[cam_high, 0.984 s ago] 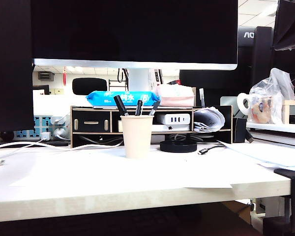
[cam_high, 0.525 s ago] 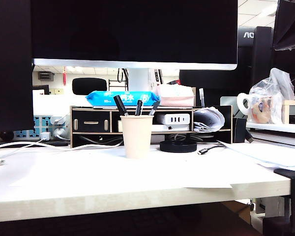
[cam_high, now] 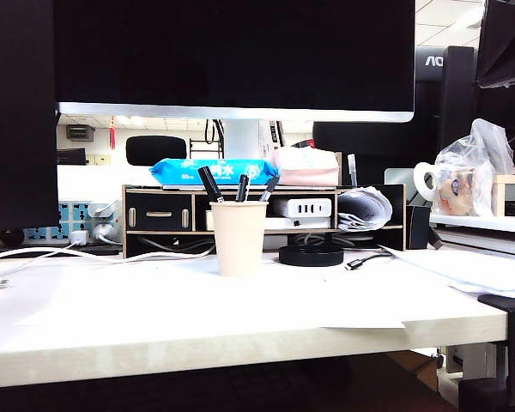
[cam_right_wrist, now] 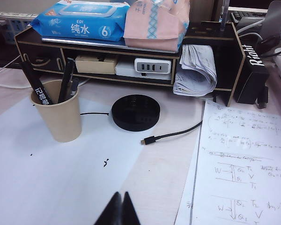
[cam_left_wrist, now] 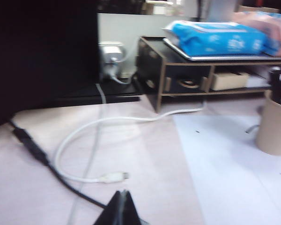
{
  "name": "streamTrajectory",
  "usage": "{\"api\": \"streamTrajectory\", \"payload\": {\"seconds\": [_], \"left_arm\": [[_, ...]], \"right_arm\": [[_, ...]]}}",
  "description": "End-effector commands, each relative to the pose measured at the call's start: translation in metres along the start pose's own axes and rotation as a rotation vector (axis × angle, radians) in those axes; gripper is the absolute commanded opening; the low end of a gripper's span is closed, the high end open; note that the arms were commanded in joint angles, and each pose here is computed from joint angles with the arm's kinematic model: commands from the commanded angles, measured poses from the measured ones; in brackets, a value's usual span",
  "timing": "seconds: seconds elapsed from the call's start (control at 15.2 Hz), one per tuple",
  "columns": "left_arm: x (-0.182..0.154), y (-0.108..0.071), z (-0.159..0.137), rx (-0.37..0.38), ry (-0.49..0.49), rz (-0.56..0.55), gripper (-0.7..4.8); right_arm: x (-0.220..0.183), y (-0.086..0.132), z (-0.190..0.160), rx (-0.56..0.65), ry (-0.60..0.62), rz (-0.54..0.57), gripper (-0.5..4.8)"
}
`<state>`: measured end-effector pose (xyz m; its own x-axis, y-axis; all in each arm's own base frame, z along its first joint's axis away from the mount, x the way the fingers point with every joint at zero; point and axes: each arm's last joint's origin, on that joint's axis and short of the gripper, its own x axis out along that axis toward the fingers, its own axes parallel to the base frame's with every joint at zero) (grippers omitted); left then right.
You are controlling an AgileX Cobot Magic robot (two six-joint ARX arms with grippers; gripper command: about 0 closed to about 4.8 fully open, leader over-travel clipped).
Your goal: Pick up the marker and insert it into the paper cup.
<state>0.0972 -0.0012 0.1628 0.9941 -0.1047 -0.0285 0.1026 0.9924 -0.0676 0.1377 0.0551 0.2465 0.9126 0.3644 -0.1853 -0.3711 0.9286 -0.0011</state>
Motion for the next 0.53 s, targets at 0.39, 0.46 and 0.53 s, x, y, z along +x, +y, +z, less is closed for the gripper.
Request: {"api": "streamTrajectory", "payload": {"seconds": [0.39,0.46,0.53], "left_arm": [[0.0,-0.0007,0.0009,0.018,-0.006,-0.007,-0.05],[0.0,-0.0007,0.0009,0.025,-0.006,-0.007,-0.05],[0.0,-0.0008,0.0008,0.025,-0.005,-0.011,-0.05]], "right_arm": [[-0.0007,-0.0001,0.0033,-0.003,-0.024,-0.003,-0.01],[-0.0006,-0.0001,0.0032,-0.003,-0.023,-0.003,-0.01],[-0.0006,-0.0001,0.0032,-0.003,-0.023,-0.003,-0.01]]}}
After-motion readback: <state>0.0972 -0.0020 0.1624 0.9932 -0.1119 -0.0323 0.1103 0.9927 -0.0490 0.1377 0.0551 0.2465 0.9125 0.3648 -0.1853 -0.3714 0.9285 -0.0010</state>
